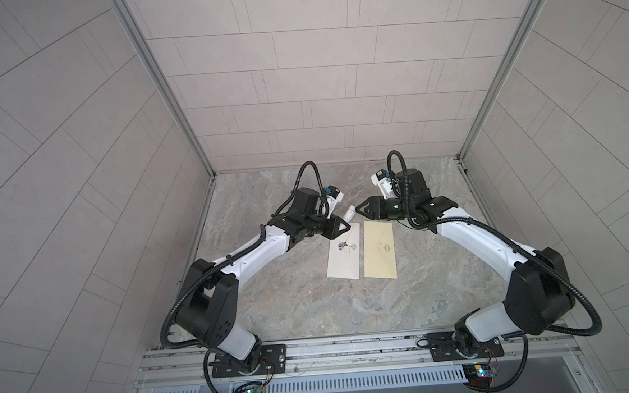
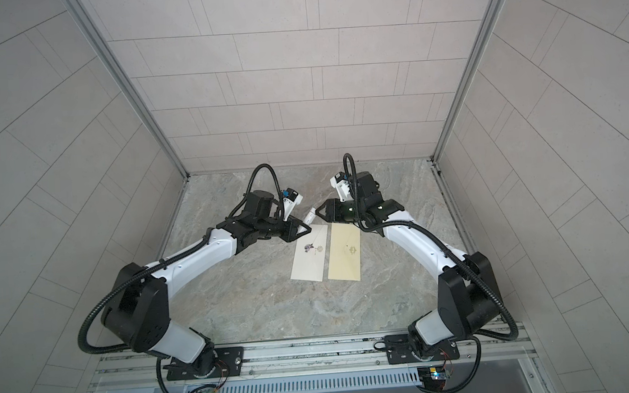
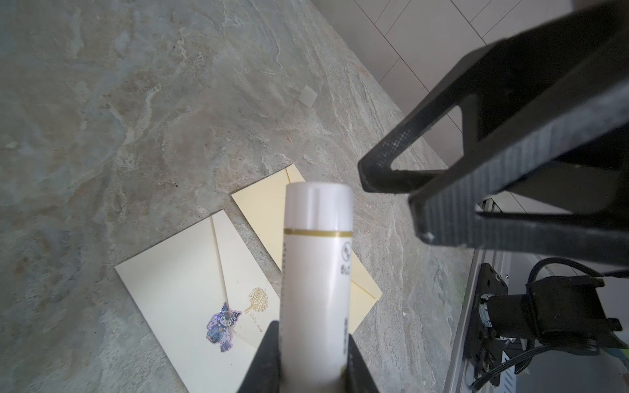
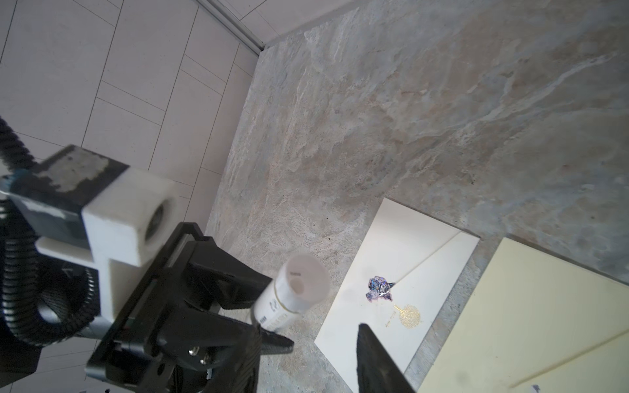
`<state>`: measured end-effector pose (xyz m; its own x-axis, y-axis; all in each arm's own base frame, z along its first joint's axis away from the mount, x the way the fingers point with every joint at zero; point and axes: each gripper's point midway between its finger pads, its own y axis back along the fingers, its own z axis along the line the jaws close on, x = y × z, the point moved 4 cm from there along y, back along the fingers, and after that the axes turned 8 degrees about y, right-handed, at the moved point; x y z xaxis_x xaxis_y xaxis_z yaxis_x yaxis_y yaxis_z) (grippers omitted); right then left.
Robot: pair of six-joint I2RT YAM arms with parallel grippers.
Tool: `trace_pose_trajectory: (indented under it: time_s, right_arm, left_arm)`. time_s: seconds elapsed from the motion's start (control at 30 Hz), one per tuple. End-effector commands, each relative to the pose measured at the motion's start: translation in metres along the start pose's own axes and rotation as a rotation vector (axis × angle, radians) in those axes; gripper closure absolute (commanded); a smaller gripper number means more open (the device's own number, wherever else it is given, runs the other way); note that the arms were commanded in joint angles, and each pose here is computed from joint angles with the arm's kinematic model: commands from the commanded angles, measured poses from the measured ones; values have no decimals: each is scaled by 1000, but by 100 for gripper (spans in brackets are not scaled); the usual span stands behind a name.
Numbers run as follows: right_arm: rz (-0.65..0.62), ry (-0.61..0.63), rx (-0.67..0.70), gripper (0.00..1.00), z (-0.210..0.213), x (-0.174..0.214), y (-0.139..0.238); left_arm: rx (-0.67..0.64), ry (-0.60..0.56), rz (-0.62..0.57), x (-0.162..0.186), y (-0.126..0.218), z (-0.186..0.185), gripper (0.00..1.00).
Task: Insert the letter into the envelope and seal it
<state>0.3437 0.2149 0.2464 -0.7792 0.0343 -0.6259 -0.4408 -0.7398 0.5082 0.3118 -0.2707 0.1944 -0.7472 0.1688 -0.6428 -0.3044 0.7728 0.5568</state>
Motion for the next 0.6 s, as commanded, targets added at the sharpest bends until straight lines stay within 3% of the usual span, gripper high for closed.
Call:
trace_pose_trajectory:
  time_s: [0.0,0.33,0.57]
  right_arm:
    - [-16,15,-29,52,9,-10,-7]
    - [45,-33,59,53,-15,6,-24]
    - [61,-89,23,59,-18,14,-33]
  left_arm:
    - [1,-50,0,-4,-2,-6,100]
    - [-56,-107,-12,-5,1,-10,100]
    - [-105,-148,-42,-7,3,-8,100]
